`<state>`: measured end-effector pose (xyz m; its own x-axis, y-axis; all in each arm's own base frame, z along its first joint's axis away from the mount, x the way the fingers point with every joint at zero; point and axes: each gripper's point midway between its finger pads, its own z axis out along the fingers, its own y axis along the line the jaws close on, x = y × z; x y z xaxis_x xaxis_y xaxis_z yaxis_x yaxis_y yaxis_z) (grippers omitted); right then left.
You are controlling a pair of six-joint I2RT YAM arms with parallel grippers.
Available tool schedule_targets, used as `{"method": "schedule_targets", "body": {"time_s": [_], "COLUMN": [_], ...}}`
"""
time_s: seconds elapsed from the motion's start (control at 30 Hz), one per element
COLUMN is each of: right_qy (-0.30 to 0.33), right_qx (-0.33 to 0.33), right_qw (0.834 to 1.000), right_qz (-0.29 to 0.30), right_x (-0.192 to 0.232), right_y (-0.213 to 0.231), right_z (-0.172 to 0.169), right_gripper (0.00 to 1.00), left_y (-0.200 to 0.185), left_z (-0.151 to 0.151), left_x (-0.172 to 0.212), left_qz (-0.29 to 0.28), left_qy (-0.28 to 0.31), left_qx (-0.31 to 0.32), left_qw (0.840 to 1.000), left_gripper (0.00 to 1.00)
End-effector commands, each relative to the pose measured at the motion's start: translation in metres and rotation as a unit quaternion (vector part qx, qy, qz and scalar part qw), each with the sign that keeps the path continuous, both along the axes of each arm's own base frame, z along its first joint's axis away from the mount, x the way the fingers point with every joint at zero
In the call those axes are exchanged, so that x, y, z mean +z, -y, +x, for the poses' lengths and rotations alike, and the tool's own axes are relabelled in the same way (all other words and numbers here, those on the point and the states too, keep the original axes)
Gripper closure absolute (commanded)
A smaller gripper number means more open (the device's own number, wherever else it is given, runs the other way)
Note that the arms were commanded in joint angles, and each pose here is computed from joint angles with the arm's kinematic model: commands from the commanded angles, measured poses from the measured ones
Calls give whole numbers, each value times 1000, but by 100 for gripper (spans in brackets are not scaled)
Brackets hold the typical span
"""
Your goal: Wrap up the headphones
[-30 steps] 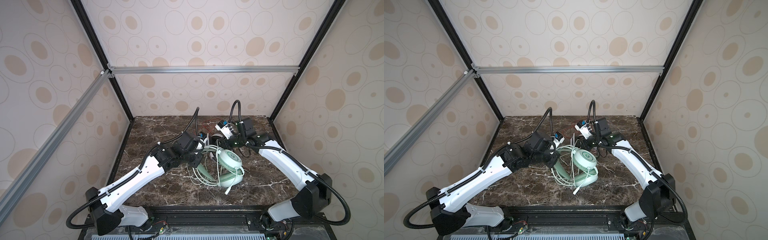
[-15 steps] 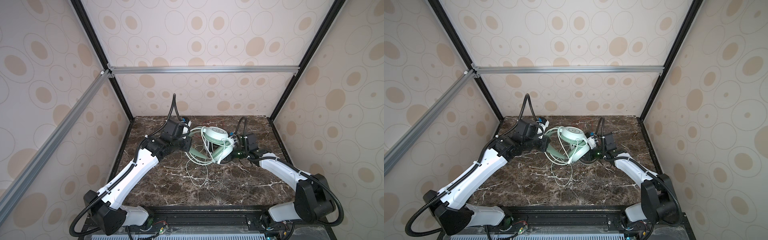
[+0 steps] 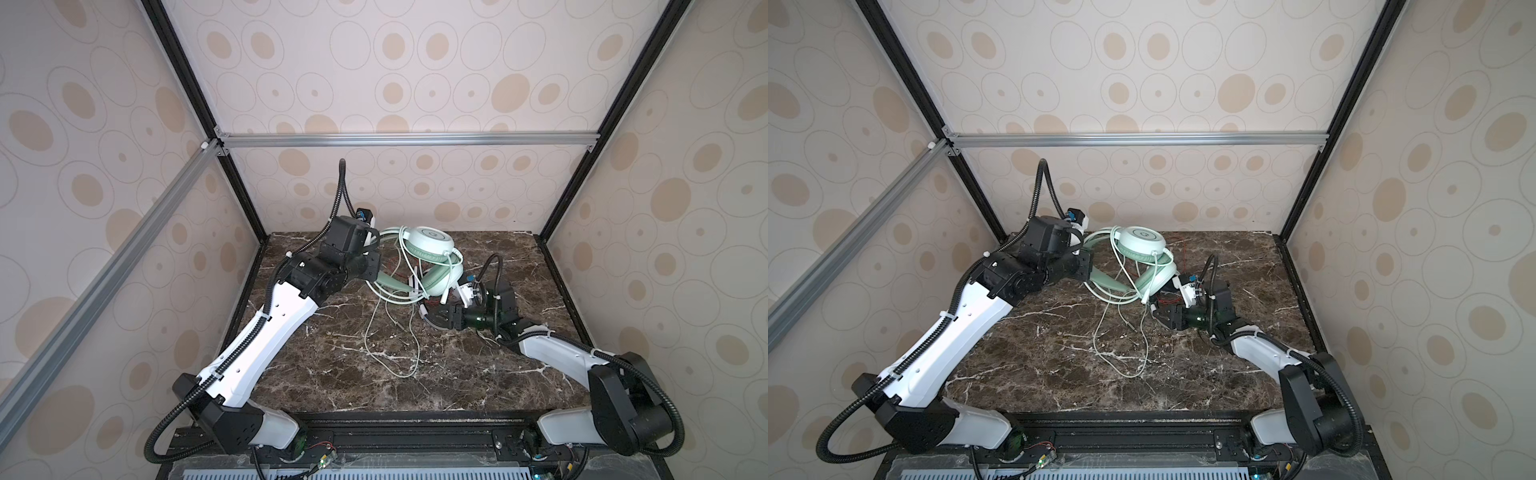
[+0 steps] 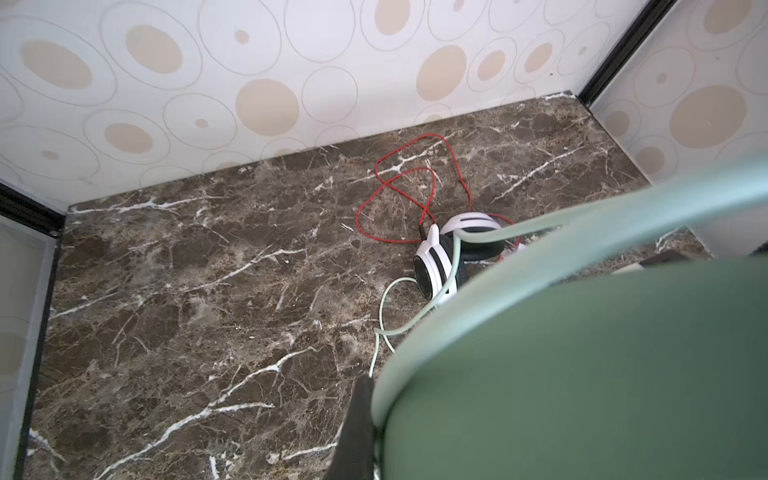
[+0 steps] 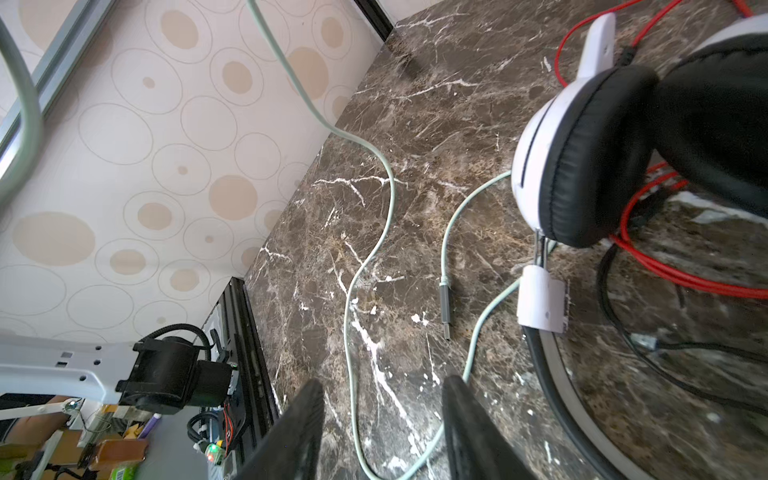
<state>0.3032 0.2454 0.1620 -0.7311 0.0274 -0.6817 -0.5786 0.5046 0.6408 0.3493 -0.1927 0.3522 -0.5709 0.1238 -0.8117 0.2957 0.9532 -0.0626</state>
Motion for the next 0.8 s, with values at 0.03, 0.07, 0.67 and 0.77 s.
{"method": "schedule_targets", "body": {"time_s": [0.03,0.07,0.67,0.77], "right_qy": [22,20,-35,-38], "right_qx": [6,12,16,26], "right_qw": [1000,999,995,994], "right_qz": [21,26,94,96], "right_x": [11,10,-29,-32], "right_y": [-29,-36,-150,-162], "right_z": [8,9,38,37], "right_gripper": [51,51,55,55], "left_y": [-8,-8,-5,-4], "left_z": [1,1,2,2], "left_x": [44,47,86,86], "left_qz": [-22,-25,-38,-39], "left_qy": [48,51,80,79], "left_qx": [16,16,5,3], "left_qw": [998,998,996,996], "left_gripper": [100,100,100,100]}}
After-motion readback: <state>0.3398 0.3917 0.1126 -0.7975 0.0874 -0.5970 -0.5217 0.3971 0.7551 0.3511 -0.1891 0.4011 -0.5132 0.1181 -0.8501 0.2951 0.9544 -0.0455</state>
